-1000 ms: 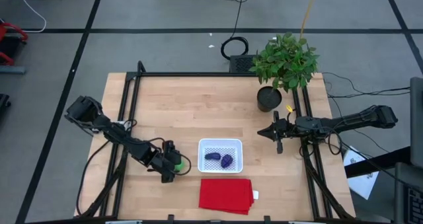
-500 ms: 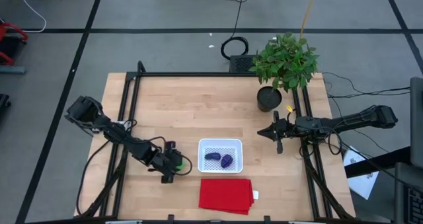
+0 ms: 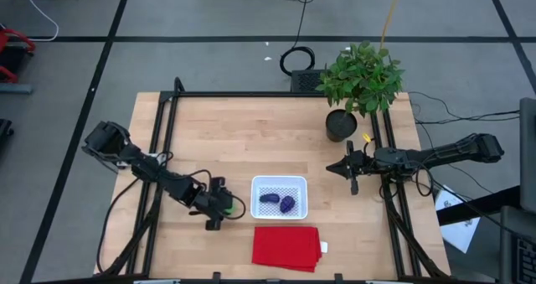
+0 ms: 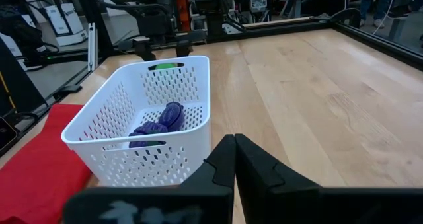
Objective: Pick and placing Produce into tupperware
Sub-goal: Put the green chayote into the white basket
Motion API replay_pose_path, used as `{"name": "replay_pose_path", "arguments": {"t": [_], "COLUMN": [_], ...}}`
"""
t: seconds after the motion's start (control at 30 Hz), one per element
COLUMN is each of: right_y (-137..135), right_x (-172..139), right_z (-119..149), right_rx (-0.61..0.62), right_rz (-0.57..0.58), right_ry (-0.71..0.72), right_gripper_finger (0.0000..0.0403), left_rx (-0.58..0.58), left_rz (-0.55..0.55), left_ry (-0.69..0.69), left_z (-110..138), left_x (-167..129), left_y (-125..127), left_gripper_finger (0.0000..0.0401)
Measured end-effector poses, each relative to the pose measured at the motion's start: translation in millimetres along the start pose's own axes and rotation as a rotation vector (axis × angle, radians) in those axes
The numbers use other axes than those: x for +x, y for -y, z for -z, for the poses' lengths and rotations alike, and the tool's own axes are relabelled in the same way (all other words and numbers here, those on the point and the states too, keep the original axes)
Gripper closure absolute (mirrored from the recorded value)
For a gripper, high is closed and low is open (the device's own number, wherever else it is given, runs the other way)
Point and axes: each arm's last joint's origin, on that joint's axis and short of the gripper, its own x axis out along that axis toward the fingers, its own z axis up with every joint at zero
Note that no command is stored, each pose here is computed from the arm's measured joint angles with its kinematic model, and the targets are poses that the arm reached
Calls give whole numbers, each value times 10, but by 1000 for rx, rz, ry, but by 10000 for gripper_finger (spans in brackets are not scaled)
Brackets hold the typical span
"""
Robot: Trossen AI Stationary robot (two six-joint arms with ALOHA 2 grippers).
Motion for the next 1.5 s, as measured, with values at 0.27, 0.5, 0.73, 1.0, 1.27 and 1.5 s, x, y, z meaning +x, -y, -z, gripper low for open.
{"name": "replay_pose_path", "arguments": {"t": [0.27, 0.5, 0.73, 1.0, 1.27, 1.5], "right_y": [0, 0, 0, 0, 0, 0], "right_x": [0, 0, 0, 0, 0, 0], "right_z": [1, 0, 0, 1, 1, 0], "right_rx": [0, 0, 0, 0, -1, -4], "right_rz": [0, 0, 0, 0, 0, 0], "right_ry": [-1, 0, 0, -1, -1, 1], "right_gripper_finger": [403, 403, 403, 403, 403, 403], "left_rx": [-9, 70, 100, 154, 91, 107], "left_rz": [36, 46, 47, 50, 31, 58], "left_ry": [50, 140, 244, 315, 373, 413], "left_z": [-122, -284, -574, -833, -931, -1055], "left_x": [-53, -258, -537, -715, -711, -617], "left_y": [-127, -173, -216, -260, -371, -417], "left_gripper_finger": [184, 165, 186, 166, 183, 169]}}
